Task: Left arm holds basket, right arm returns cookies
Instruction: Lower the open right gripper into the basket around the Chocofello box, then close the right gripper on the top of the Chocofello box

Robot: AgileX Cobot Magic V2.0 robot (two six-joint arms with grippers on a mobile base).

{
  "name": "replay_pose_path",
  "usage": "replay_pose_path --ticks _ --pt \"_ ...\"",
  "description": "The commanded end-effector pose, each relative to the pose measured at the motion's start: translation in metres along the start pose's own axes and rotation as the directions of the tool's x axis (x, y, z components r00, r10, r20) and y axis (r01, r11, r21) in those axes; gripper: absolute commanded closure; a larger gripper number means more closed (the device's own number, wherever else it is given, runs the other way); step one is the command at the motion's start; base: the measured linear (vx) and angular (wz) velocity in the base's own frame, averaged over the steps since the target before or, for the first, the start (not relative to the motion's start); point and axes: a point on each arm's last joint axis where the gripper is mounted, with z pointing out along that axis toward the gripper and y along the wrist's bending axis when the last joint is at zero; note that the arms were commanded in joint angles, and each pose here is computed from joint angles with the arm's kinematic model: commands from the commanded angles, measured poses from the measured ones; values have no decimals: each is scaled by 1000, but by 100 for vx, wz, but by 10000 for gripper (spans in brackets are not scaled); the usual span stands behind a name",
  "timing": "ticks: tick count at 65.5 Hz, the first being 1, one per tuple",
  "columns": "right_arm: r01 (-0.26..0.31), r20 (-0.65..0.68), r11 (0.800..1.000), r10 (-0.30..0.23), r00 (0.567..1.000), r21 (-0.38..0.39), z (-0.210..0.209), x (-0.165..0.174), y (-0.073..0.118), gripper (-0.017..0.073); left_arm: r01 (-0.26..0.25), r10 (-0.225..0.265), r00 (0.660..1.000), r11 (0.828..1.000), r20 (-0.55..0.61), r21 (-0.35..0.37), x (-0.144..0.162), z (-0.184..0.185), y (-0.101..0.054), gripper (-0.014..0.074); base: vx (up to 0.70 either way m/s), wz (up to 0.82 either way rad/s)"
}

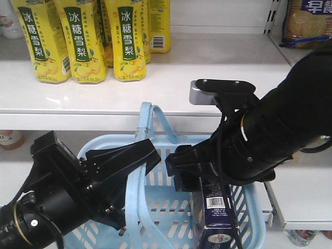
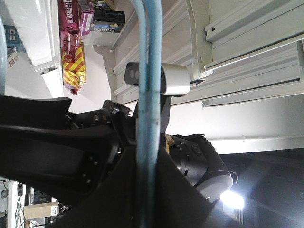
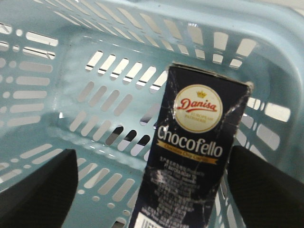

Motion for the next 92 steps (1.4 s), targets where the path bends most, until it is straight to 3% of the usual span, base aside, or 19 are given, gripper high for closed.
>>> replay_pose_path --ticks 1,32,60,73,92 --pt "8 77 1000 -7 997 -17 -10 -6 2 -31 4 2 1000 984 -31 181 5 2 -26 594 0 0" --pt "27 46 998 -30 999 65 8 -12 -1 -31 4 2 1000 983 -31 181 5 2 -26 594 0 0" --pt "34 50 996 -39 998 84 8 -13 -2 24 4 2 1000 983 -31 181 5 2 -26 594 0 0" --pt "77 57 992 -83 995 101 8 -10 2 35 4 2 1000 983 -31 181 5 2 -26 594 0 0" --pt "80 44 991 -85 995 109 8 -9 2 35 4 2 1000 983 -31 181 5 2 -26 594 0 0"
